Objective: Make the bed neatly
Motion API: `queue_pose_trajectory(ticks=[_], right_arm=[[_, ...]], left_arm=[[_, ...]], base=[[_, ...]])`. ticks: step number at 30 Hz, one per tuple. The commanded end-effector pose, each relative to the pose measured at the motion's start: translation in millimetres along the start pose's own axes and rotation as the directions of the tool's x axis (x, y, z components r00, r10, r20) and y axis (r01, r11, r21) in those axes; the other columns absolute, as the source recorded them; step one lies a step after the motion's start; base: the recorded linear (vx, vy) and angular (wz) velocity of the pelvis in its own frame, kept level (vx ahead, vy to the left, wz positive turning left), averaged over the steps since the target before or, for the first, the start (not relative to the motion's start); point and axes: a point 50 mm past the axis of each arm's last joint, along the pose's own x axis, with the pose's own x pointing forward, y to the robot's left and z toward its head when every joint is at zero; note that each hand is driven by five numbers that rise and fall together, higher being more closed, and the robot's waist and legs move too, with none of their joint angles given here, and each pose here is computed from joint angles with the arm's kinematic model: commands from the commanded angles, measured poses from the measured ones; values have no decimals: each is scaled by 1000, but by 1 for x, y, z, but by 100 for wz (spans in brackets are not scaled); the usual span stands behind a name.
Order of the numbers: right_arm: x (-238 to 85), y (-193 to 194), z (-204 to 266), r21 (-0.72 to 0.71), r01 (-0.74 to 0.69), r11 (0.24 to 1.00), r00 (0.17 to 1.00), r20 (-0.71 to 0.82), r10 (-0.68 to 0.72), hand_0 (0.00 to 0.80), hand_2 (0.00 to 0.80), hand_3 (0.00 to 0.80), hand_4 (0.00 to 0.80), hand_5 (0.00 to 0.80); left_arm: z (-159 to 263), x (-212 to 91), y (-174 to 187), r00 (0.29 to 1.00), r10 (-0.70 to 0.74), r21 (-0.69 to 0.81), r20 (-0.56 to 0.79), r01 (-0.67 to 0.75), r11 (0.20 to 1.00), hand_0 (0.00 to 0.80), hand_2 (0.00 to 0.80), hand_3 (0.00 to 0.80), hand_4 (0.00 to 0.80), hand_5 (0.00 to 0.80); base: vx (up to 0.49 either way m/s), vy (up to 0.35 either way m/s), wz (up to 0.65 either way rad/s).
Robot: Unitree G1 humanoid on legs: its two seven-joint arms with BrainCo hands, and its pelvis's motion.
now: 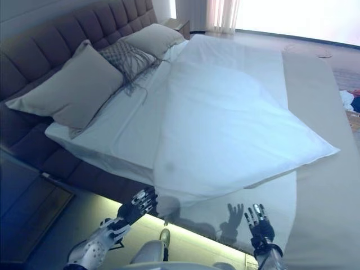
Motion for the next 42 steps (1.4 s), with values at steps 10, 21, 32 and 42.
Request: queue_pose_trajectory(ticks=[10, 21, 32, 42], right_arm=[[8, 42, 16, -74, -160, 984, 983, 75, 165, 0, 0, 0, 0, 0], [18, 44, 30, -82, -158, 984, 980, 113, 167, 0, 0, 0, 0, 0], [27, 46, 29, -77, -137, 988, 985, 95, 144, 0, 0, 0, 0, 0], [25, 51, 46, -183, -180, 966, 979, 66, 195, 0, 0, 0, 0, 0]], left_arm=[[25, -12, 7, 990, 52, 56, 134, -60, 997, 0, 0, 0, 0, 0], [29, -9, 10, 982, 66, 30, 177, -73, 997, 0, 0, 0, 0, 0], [38, -8, 11, 976, 74, 38, 206, -84, 996, 0, 0, 0, 0, 0], [30, -22, 20, 969, 84, -11, 234, -84, 996, 0, 0, 0, 0, 0]], base=[[266, 195, 7], [74, 41, -8], [19, -112, -9], [-36, -168, -7]])
